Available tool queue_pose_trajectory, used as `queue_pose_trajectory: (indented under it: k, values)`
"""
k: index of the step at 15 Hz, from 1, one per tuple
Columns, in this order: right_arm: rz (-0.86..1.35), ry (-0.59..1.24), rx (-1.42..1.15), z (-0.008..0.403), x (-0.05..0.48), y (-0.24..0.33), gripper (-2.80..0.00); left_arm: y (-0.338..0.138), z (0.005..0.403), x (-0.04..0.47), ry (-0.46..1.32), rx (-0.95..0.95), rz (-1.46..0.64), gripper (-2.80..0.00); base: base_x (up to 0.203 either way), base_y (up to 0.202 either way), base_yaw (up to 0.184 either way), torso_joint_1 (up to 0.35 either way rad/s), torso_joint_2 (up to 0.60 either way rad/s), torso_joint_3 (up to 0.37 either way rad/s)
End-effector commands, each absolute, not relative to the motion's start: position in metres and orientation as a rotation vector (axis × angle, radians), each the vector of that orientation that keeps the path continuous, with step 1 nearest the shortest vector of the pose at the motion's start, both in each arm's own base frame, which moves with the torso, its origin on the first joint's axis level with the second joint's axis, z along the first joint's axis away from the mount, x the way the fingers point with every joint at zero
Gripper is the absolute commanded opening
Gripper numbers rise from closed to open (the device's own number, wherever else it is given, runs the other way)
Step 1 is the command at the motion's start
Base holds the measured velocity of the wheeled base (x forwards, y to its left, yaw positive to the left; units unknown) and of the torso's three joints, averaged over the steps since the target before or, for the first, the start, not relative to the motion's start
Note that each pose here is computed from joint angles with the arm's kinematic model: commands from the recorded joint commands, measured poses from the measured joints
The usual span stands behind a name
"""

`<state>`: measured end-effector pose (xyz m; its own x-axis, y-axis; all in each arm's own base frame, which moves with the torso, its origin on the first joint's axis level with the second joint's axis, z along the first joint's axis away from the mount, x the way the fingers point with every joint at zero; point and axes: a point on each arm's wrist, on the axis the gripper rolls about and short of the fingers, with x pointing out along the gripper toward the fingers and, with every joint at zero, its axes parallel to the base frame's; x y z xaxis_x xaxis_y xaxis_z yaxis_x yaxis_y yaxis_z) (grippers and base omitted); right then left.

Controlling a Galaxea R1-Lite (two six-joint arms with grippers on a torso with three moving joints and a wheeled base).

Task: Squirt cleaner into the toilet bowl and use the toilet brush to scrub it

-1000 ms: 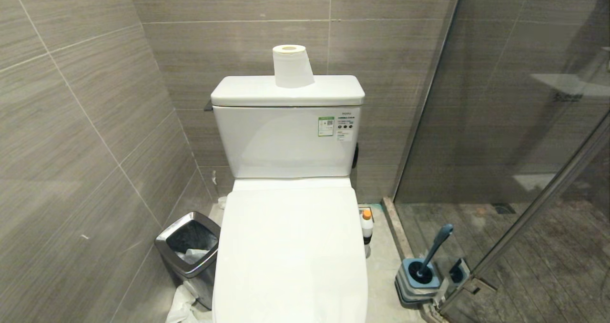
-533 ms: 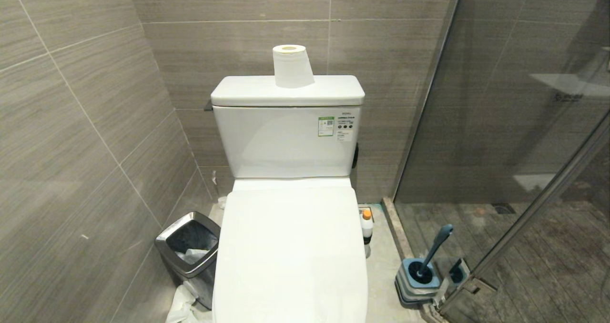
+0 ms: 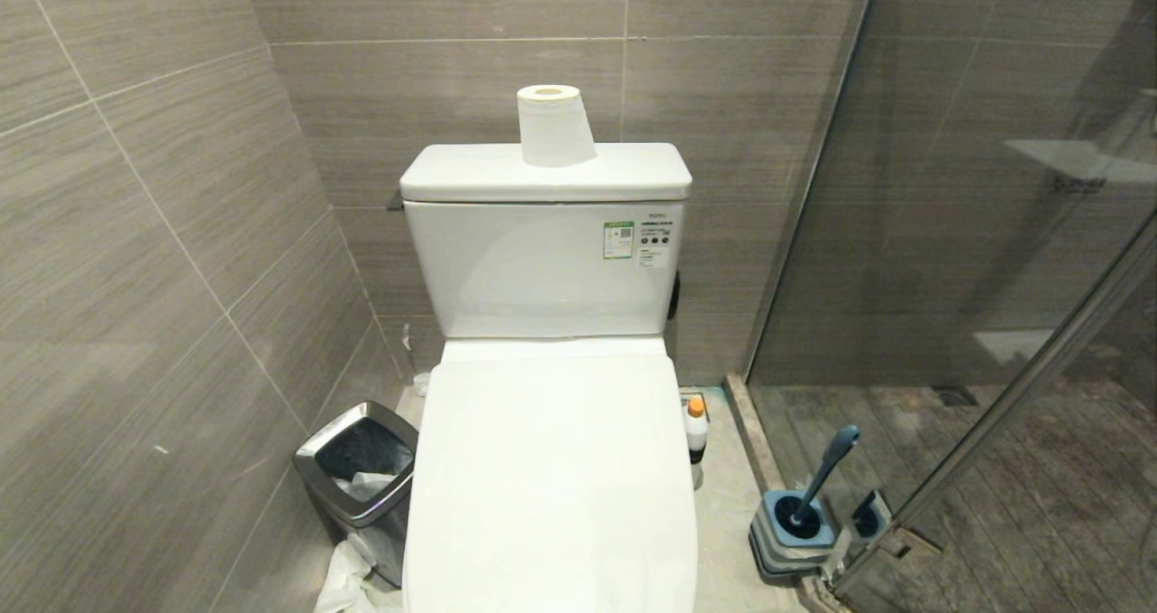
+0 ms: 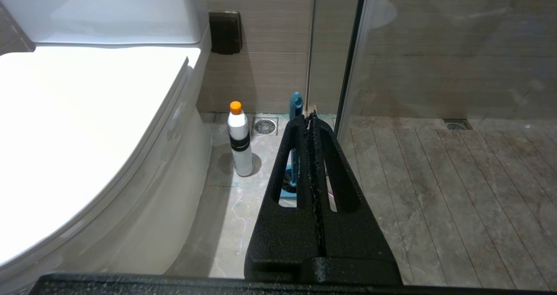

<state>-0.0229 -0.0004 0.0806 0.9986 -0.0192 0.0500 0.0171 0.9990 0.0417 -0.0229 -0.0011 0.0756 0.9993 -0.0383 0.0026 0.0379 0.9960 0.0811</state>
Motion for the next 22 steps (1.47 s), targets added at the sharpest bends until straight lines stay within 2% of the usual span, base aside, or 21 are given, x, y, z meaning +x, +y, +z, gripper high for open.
queue_pose_trajectory:
  k: [1,22]
  values:
    - [-0.019,-0.030,0.042,0.0747,-0.0213,-0.0004,-2.80,-0.0009,0.0751,-0.0227,-0.004,0.080,-0.032,-2.80,0.000,0.000,0.000,0.000,0.00,0.000]
    - [-0.019,-0.030,0.042,0.0747,-0.0213,-0.0004,-2.80,-0.0009,0.0755,-0.0228,-0.006,0.080,-0.034,-2.80,0.000,0.000,0.000,0.000,0.00,0.000]
